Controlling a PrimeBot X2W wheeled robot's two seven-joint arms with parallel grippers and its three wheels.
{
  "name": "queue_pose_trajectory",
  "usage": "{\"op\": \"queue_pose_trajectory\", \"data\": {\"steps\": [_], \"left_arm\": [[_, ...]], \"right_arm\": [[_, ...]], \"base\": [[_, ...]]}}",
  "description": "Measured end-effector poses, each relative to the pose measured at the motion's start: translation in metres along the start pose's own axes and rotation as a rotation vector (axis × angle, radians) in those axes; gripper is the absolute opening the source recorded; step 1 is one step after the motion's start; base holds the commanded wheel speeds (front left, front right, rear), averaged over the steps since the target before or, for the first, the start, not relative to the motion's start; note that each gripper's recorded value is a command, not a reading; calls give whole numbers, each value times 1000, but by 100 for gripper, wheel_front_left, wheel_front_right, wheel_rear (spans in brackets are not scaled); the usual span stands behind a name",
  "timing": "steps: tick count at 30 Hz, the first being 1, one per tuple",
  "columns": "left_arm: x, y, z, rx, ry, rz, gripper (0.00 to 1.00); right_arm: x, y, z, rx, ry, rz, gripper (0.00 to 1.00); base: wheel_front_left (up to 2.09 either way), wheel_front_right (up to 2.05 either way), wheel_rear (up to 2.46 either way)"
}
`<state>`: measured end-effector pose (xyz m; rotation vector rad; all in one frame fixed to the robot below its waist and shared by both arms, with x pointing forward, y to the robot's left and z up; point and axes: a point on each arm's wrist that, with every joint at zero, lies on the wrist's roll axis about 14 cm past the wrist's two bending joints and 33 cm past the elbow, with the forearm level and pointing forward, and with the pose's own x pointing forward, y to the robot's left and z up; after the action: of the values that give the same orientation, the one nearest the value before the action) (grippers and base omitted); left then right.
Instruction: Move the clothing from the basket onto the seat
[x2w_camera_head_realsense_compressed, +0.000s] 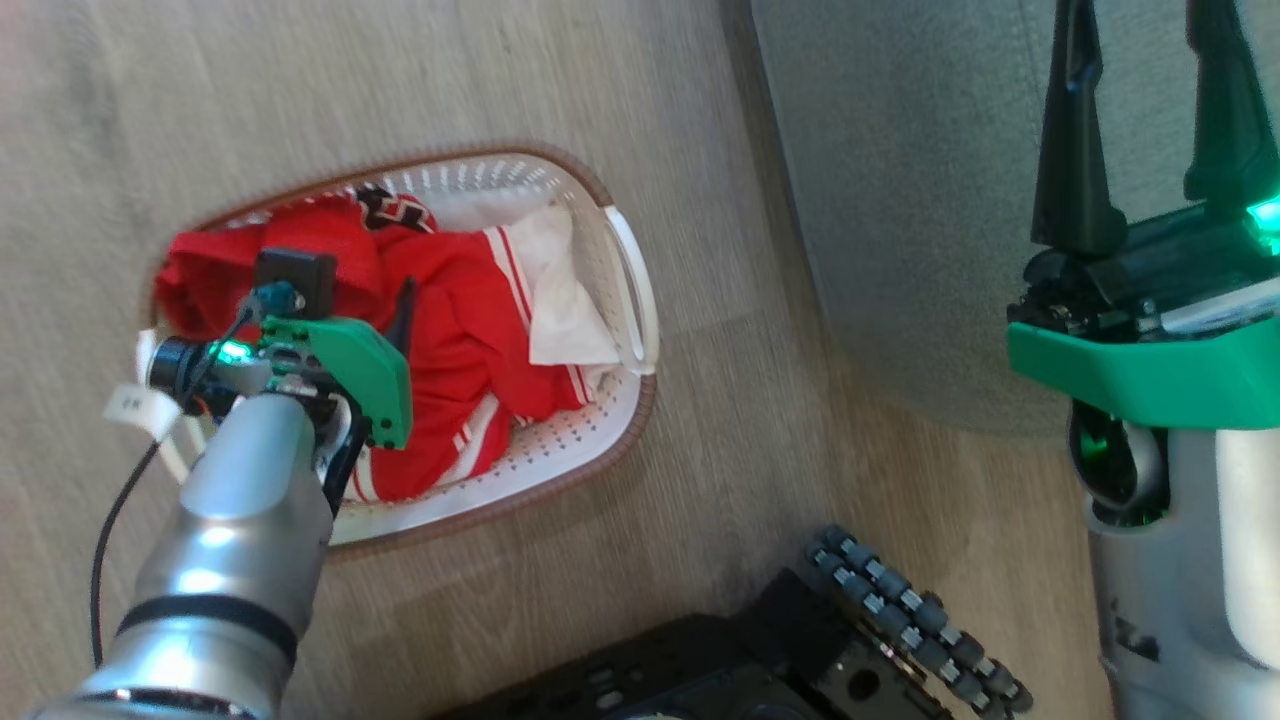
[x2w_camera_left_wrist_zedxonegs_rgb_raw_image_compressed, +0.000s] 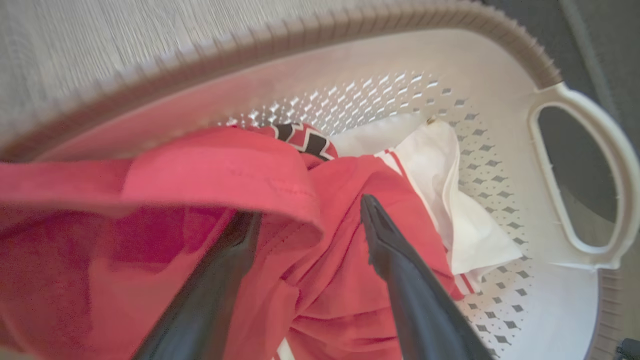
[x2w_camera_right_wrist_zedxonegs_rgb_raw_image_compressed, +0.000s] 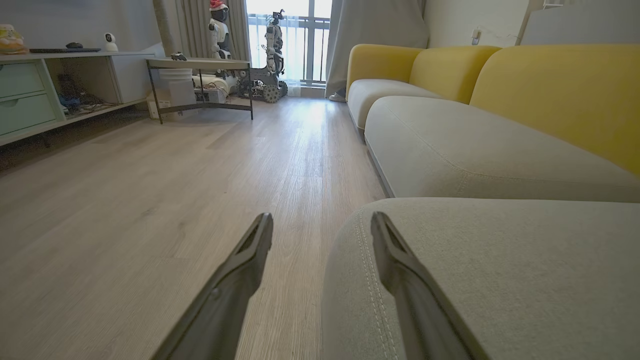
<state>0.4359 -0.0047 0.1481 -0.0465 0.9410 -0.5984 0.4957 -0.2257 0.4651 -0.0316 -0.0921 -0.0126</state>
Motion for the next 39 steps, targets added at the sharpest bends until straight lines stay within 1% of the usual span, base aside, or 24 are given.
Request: {"op": "queue_pose_trajectory", "data": {"steps": [10,18,24,25,27,28,29,30,39], "left_arm": [[38,-9,-36,24,181,-65,100],[52,-15,-63,66,333,-106,100],[55,-19,-68,55,361,-117,100],[56,-19,-67,57,361,-119,88],[56,-20,-68,57,364,-122,45],[55,-20,-69,55,366,-121,25],[55,-19,-69,55,367,-121,25],[54,-19,-69,55,368,-122,0],[49,-23,-58,42,340,-125,0]], "right_arm": [[7,-7,-28,-10,50,-9,100],[7,-10,-43,-19,85,-15,100],[10,-10,-44,-24,81,-9,100],[11,-10,-44,-25,80,-9,100],[11,-10,-45,-25,82,-9,100],[11,-10,-45,-25,82,-9,100],[11,-10,-45,-24,82,-9,100],[11,-9,-45,-23,81,-8,100],[12,-8,-35,-17,60,-6,100]], "base": [[0,0,0],[0,0,0],[0,0,0],[0,0,0],[0,0,0],[0,0,0],[0,0,0],[0,0,0],[0,0,0]]}}
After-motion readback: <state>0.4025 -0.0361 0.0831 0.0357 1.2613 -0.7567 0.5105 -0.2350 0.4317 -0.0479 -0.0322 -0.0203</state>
